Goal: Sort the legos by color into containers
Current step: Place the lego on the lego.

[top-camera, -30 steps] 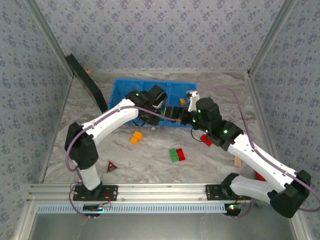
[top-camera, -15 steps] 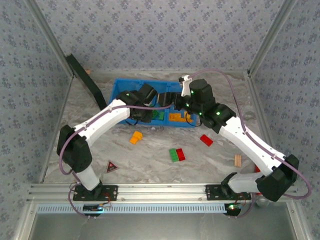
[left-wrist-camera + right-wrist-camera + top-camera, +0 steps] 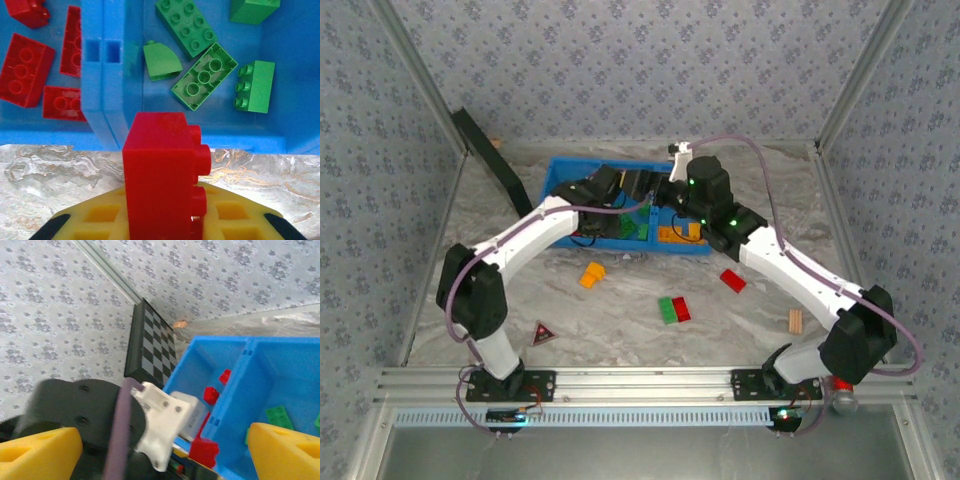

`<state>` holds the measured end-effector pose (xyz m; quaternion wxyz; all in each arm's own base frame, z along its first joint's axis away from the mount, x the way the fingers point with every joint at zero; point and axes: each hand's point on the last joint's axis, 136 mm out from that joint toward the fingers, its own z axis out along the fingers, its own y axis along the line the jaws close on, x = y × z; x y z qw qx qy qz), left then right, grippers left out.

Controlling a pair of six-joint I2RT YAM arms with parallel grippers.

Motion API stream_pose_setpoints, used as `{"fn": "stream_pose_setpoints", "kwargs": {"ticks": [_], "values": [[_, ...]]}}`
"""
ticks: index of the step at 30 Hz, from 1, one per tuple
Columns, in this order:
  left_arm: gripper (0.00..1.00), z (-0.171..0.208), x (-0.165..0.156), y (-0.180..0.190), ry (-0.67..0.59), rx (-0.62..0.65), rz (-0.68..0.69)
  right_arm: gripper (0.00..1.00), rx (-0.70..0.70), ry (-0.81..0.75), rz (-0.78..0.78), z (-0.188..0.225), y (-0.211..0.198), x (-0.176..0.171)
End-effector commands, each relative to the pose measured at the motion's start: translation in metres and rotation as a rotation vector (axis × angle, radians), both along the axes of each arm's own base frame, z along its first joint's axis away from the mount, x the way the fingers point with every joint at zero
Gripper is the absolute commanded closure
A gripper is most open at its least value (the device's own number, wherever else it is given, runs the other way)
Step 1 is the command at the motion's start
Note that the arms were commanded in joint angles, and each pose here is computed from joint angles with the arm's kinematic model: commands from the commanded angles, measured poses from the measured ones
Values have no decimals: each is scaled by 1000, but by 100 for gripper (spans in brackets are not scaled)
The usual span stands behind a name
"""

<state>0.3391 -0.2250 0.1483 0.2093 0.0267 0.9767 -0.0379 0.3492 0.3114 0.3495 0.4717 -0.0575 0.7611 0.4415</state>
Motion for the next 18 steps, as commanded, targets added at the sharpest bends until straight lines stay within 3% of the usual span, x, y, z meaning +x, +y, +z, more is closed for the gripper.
{"fn": "stream_pose_setpoints", "kwargs": {"ticks": [1, 7, 12, 15, 18], "values": [[93, -5, -5, -19, 1, 4, -8, 9, 189, -189, 35, 80, -3, -9], [93, -5, 3, -12, -12, 6, 32, 8, 236, -217, 4, 101, -20, -7], [93, 22, 15, 18, -43, -32, 74, 3, -36, -167, -167, 78, -92, -9], [93, 42, 26, 46, -90, -42, 120, 0, -213, -61, -249, 44, -141, -24], [93, 51, 38, 67, -115, -46, 159, 1, -284, 59, -249, 0, -166, -41]]}}
